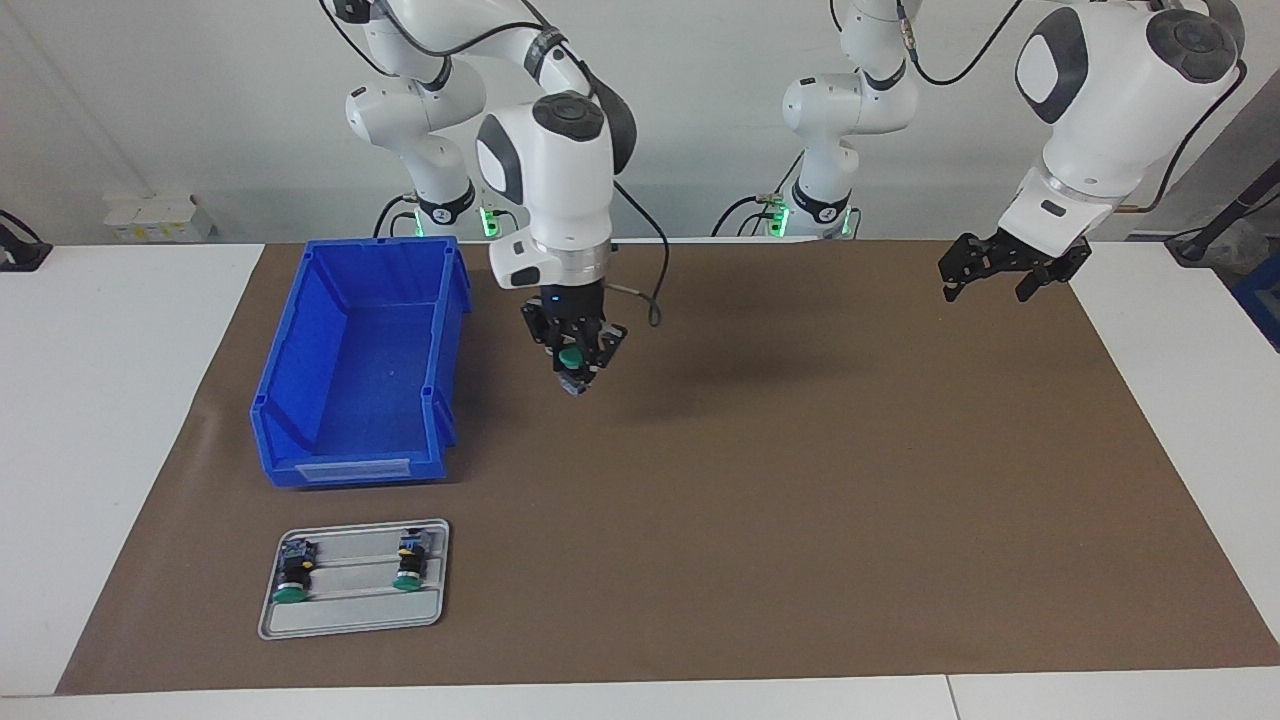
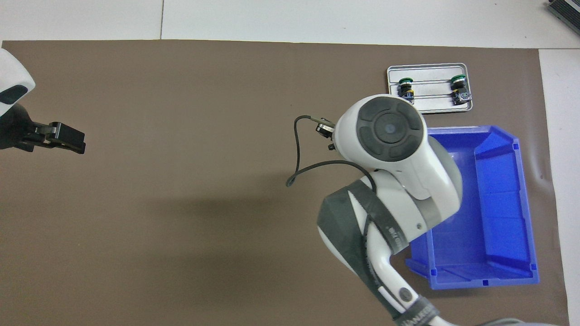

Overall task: Place and press button with both arms
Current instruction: 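Lift the part with the right gripper and carry it toward the bin, then lower the held part into the blue bin with the right gripper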

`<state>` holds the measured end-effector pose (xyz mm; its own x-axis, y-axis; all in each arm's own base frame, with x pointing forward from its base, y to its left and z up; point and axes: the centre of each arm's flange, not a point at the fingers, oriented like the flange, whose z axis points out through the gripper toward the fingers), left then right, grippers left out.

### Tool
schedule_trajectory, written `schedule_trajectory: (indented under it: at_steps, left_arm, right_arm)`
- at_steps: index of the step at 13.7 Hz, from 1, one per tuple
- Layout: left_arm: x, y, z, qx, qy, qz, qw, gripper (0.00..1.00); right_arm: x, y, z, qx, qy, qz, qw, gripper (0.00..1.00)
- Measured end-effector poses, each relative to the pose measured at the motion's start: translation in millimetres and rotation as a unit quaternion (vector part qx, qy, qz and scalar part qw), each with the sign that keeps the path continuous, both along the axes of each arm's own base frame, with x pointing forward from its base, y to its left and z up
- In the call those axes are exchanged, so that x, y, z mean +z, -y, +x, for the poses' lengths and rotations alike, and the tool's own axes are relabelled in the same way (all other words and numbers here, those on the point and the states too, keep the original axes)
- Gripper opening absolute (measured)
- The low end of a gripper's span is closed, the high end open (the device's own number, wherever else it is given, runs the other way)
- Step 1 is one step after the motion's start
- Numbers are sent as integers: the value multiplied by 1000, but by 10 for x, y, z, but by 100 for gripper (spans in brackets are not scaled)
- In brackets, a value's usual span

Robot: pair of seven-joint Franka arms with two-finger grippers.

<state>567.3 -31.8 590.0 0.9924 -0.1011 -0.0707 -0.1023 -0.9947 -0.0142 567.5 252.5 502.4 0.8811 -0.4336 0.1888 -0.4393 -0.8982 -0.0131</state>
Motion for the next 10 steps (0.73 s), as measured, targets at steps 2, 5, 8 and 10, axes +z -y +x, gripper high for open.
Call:
schedule_trajectory:
  at_steps: [2, 5, 8, 10]
  left_arm:
    - [0, 0, 0, 0, 0, 0, 1000, 100]
    - [0, 0, 0, 0, 0, 0, 1000, 100]
    - [0, 0, 0, 0, 0, 0, 1000, 100]
    - [0, 0, 0, 0, 0, 0, 1000, 100]
  right_arm:
    - [126, 556, -59, 32, -7, -12, 999, 44]
    - [185, 1235, -188, 82, -32, -22, 996, 44]
    - [89, 1819, -183, 143, -53, -16, 988, 44]
    - [4, 2218, -160, 195, -63, -1, 979, 44]
